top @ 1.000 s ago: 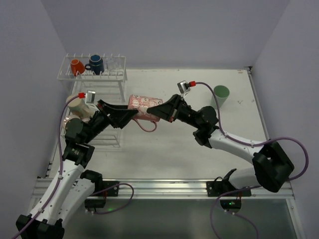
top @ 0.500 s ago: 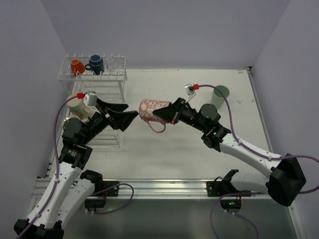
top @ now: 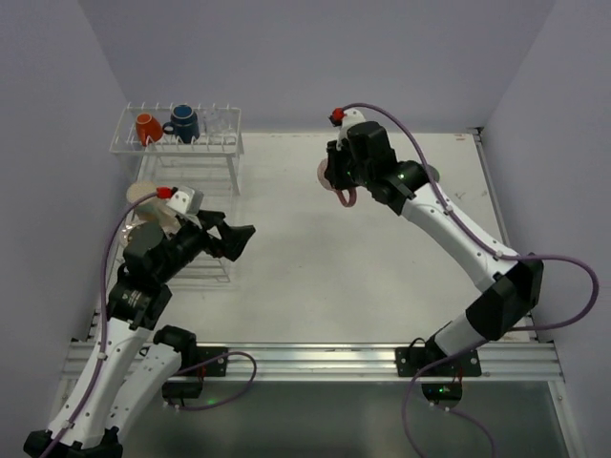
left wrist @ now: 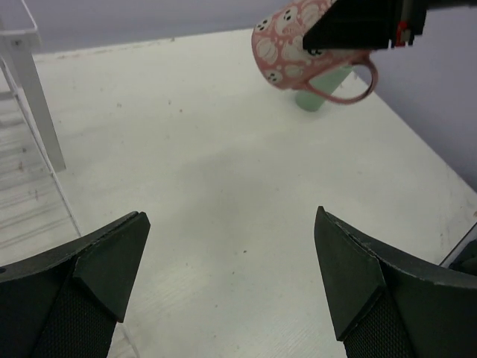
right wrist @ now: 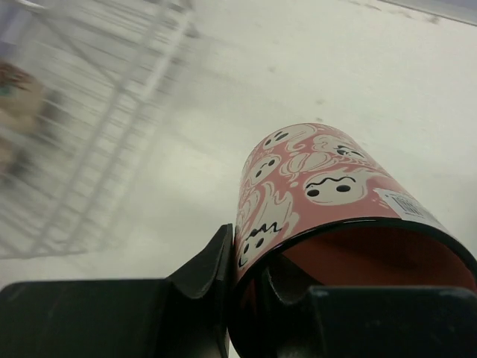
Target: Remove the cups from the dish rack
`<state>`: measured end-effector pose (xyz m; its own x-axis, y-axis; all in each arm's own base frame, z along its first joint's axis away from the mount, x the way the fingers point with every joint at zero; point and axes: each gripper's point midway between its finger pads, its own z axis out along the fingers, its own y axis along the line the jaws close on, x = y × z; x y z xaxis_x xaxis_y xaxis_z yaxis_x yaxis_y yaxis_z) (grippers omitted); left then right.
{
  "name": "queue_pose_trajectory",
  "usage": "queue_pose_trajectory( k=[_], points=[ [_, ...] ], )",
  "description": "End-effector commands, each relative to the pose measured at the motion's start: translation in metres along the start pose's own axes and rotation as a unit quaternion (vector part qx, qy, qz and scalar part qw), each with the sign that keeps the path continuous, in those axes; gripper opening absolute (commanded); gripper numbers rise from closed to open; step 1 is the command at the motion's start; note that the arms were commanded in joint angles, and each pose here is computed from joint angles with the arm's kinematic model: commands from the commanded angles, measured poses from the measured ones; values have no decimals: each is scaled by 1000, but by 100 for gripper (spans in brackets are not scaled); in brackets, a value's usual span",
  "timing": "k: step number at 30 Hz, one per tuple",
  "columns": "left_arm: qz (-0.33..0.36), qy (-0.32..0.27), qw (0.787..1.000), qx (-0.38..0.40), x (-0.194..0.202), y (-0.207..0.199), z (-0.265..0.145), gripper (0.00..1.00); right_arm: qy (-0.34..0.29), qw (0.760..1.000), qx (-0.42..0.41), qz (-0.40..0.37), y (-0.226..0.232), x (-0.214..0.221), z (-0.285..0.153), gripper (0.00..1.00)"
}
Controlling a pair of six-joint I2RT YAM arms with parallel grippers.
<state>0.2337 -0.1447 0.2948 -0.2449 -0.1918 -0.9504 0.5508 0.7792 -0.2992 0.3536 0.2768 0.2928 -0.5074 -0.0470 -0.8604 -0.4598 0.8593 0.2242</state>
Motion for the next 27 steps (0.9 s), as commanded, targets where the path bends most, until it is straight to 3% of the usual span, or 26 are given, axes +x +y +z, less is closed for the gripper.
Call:
queue_pose_trajectory(
  k=[1, 11, 18, 27],
  points=[
    [27, 47, 999, -1, 38, 10, -3, 100, 78, 984, 119, -105, -70, 17, 8, 0],
    [30, 35, 999, -10, 39, 14, -6, 100, 154, 956, 194, -157, -157, 35, 74, 0],
    [26, 42, 998, -25, 42, 19, -5, 100, 190, 952, 192, -147, -180, 64, 103, 0],
    [29, 30, 996, -82, 34, 37, -10, 100, 201, 956, 184, -109, -202, 86, 109, 1]
  ],
)
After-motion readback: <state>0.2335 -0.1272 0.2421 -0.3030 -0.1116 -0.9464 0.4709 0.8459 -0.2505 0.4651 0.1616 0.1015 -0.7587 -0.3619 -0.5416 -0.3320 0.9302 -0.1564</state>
